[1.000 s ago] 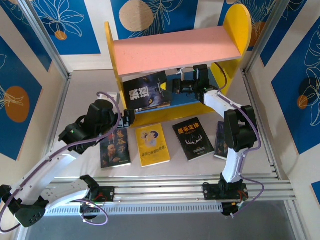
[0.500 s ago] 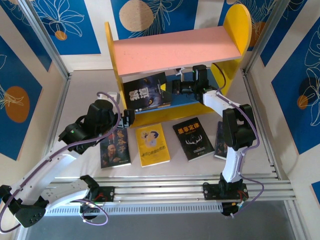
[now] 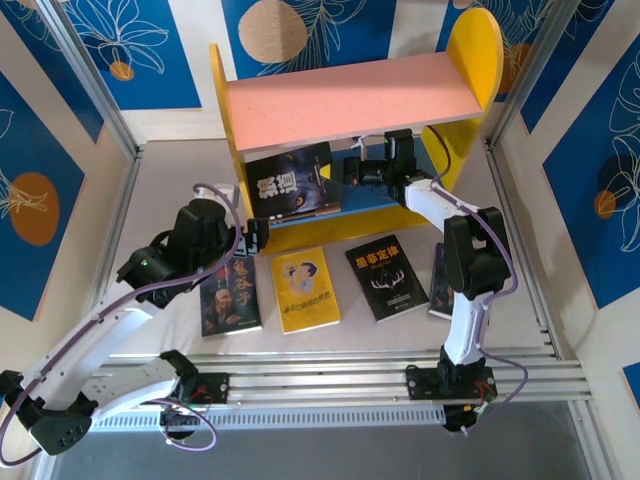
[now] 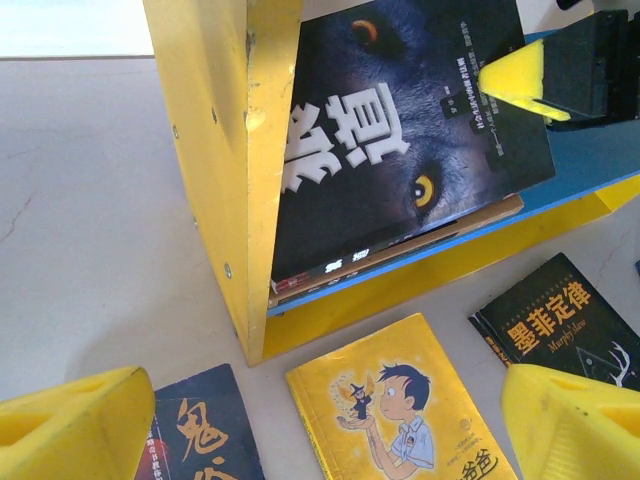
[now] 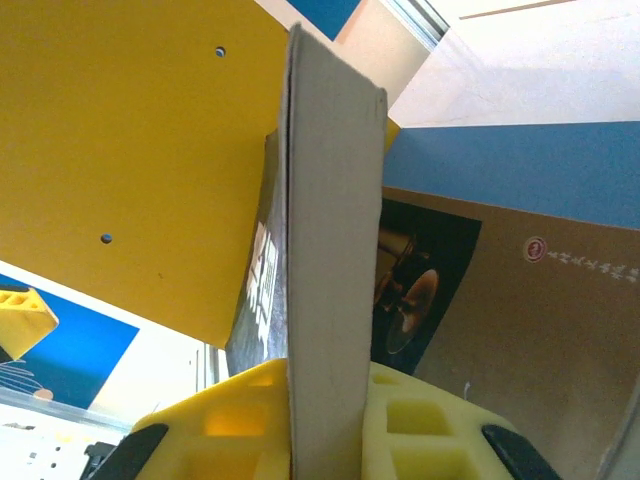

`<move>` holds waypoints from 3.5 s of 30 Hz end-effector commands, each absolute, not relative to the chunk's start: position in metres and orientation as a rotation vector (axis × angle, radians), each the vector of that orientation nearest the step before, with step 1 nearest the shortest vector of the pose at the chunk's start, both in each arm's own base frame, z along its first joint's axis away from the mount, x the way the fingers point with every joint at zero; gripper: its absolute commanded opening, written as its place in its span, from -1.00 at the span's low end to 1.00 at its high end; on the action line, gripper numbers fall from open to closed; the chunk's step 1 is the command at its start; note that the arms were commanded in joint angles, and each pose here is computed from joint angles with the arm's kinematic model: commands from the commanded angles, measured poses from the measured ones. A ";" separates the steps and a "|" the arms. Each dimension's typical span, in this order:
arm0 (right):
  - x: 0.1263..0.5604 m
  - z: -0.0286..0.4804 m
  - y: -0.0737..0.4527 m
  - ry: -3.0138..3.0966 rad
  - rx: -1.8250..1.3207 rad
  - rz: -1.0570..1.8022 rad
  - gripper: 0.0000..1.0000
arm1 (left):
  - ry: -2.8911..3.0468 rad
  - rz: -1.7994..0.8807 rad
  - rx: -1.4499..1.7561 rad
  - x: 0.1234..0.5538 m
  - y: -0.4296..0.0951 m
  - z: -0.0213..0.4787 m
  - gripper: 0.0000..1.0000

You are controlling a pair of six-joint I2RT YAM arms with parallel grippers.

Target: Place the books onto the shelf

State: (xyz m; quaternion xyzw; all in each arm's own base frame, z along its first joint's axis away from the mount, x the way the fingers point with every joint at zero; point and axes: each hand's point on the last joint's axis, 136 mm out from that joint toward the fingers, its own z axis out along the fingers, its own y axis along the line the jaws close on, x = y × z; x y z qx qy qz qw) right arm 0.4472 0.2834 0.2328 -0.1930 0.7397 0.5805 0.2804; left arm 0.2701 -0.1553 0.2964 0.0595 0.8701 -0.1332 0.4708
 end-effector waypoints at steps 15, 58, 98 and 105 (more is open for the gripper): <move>0.435 0.251 0.296 1.925 -0.643 1.637 -1.00 | 2.118 -0.341 0.152 0.272 -0.154 0.300 0.79; 0.427 0.239 0.298 2.107 -0.558 1.387 0.03 | 2.104 -0.359 0.157 0.271 -0.155 0.309 0.79; 0.414 0.218 0.252 2.305 -0.399 1.045 0.02 | 2.150 -0.361 0.153 0.271 -0.157 0.294 0.78; 0.413 0.211 0.251 2.325 -0.388 1.024 -0.01 | 2.152 -0.350 0.157 0.271 -0.156 0.289 0.78</move>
